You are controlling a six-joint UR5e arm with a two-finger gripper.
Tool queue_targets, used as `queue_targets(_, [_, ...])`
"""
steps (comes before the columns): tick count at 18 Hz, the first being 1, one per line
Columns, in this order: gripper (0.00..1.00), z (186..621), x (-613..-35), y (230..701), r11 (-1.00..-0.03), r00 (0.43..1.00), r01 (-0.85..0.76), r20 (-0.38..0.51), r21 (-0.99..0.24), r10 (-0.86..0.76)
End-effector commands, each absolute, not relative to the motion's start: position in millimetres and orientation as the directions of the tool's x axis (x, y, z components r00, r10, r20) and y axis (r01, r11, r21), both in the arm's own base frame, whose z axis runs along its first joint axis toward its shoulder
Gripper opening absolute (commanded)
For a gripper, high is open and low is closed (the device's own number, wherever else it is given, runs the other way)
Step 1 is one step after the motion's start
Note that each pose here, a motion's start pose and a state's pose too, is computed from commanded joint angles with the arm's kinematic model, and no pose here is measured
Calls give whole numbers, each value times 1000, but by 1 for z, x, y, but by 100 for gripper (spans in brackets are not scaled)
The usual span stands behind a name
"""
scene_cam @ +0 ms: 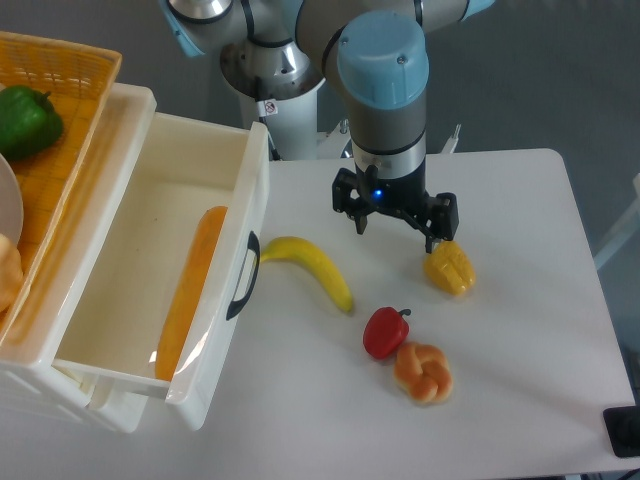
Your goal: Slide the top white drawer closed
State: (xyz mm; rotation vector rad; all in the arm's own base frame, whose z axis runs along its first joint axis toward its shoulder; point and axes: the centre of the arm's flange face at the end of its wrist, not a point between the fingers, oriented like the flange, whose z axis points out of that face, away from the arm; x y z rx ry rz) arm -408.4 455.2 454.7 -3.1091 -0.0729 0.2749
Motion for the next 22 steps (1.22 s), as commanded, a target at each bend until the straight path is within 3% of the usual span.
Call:
queue_targets(18, [100, 425, -415, 461, -998, 987, 57, -153, 2, 56])
queue_targets(22, [100, 406, -415, 462, -991, 979, 137, -151, -9, 136])
